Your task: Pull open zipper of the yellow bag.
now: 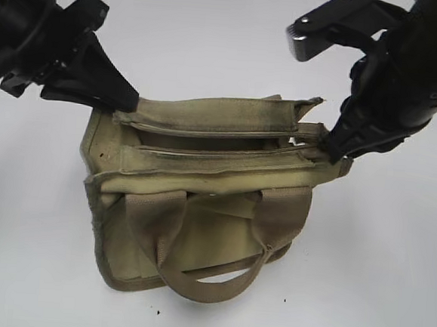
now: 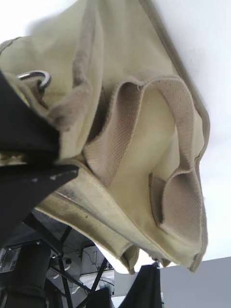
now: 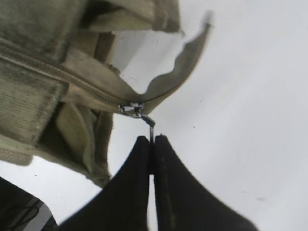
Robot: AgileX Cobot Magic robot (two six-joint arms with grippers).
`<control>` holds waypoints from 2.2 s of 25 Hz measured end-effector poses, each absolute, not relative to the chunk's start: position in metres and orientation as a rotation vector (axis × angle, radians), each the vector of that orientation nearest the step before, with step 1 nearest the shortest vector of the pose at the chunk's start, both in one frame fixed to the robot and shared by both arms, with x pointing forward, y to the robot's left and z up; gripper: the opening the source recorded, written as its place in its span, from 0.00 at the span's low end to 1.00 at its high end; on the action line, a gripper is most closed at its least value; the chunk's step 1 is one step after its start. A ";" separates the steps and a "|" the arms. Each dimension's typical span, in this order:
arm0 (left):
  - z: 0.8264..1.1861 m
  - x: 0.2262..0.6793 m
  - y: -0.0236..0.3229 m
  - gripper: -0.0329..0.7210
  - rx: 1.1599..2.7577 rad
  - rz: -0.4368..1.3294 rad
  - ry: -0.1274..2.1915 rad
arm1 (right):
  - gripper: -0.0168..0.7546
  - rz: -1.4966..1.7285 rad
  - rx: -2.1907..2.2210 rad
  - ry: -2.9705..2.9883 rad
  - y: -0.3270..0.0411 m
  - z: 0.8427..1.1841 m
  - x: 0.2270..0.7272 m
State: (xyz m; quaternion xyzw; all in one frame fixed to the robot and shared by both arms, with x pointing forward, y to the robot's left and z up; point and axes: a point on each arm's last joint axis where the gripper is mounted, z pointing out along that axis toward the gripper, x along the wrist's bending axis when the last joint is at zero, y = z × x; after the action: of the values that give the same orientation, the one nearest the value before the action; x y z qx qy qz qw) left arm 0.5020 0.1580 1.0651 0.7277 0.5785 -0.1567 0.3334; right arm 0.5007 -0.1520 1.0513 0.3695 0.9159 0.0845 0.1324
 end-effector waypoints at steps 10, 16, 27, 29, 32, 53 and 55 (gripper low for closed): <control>1.068 0.500 0.161 0.09 1.922 -0.368 1.498 | 0.29 0.430 1.231 2.685 -0.152 1.061 0.493; 1.087 0.488 0.174 0.30 2.002 -0.168 1.431 | 0.70 0.562 1.284 2.593 -0.165 1.098 0.469; 1.143 0.401 0.239 0.49 2.045 0.419 1.435 | 0.76 0.517 1.391 2.592 -0.217 1.073 0.375; 1.137 0.371 0.252 0.49 2.026 0.467 1.448 | 0.76 0.534 1.386 2.583 -0.230 1.063 0.350; 1.115 0.327 0.268 0.49 1.989 0.509 1.438 | 0.76 0.628 1.360 2.528 -0.249 1.052 0.316; 1.057 0.234 0.302 0.49 1.737 0.767 1.232 | 0.76 1.036 1.120 2.239 -0.285 1.044 0.252; 1.057 0.234 0.302 0.49 1.737 0.767 1.232 | 0.76 1.036 1.114 2.240 -0.285 1.044 0.252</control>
State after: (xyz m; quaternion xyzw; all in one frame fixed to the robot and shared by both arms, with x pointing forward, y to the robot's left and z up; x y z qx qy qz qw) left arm 0.2335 0.3023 1.0573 0.6947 0.4925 0.3069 0.4251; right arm 0.2515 -0.2849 1.0445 0.4019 0.8077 0.3738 0.2152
